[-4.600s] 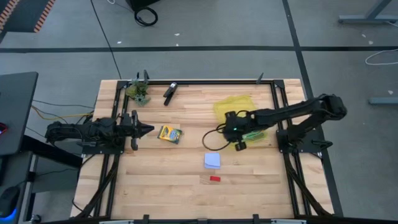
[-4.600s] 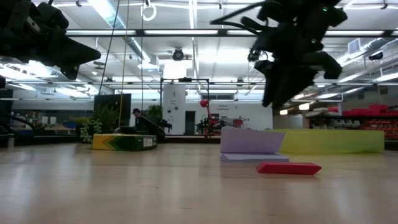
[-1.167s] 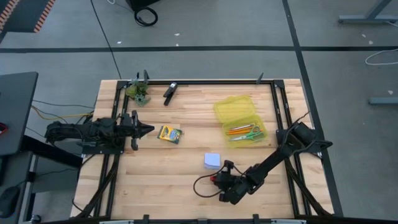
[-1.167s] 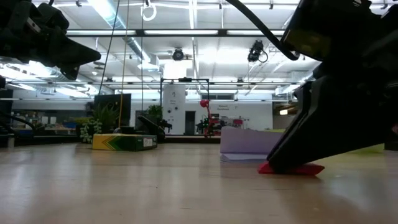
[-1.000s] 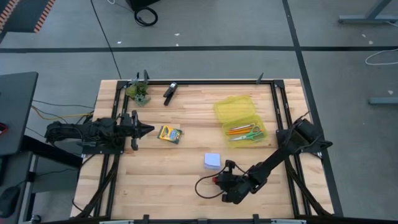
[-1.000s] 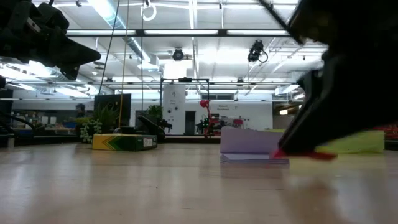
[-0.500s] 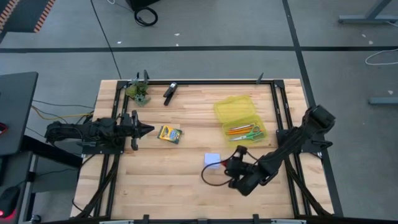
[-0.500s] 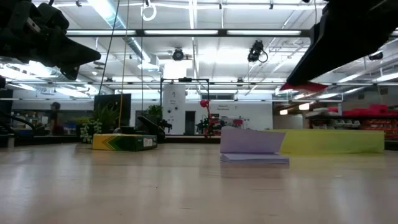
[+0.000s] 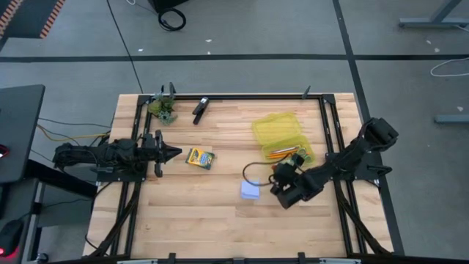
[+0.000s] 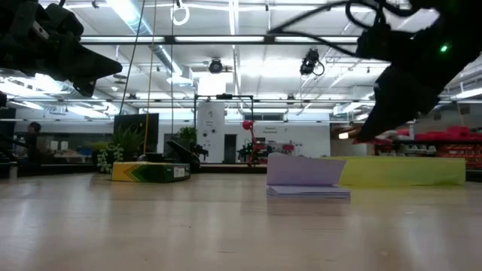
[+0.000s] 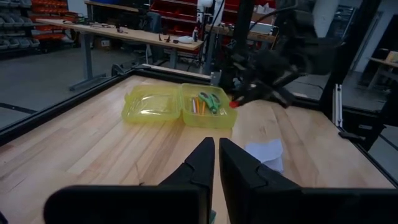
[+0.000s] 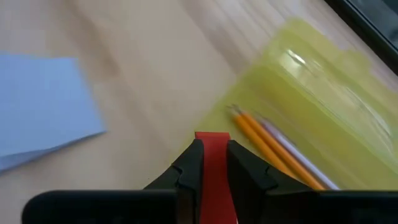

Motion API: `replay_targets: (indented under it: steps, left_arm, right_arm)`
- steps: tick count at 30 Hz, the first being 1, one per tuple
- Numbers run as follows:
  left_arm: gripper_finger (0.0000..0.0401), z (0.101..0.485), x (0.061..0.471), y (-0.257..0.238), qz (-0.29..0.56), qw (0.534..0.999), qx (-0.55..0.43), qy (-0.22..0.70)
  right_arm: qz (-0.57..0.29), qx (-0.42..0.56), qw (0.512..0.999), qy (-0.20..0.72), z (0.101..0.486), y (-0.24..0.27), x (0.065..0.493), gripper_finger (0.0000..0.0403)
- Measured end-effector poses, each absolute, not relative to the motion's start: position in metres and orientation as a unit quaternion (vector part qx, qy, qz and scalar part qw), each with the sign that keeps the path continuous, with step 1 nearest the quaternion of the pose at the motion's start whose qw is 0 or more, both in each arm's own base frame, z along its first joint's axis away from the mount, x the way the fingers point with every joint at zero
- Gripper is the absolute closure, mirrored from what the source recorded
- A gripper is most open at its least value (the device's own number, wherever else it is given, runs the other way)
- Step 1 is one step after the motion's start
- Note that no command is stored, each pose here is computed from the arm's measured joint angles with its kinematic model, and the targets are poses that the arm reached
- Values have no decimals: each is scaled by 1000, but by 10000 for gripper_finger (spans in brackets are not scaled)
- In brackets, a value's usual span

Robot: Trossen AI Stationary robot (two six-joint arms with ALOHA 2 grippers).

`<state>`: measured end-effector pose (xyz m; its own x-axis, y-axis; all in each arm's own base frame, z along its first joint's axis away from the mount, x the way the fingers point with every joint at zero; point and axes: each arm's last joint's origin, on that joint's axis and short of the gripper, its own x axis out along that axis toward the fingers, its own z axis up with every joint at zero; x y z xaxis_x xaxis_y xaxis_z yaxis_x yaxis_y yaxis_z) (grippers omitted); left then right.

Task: Pack school essentials
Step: Put the red eraser into the yellow supply box

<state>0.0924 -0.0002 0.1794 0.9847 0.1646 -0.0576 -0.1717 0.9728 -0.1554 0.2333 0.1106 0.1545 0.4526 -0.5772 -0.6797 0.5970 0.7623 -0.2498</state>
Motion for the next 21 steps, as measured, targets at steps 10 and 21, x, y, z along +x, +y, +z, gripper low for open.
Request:
replay_targets:
  steps: [10, 21]
  left_arm:
    - [369, 180, 92, 0, 85, 993, -80, 22]
    - [373, 180, 92, 0, 85, 993, -80, 22]
  right_arm:
    - [-403, 92, 831, 371, 144, 67, 230, 334]
    - [-406, 125, 816, 392, 140, 49, 235, 304]
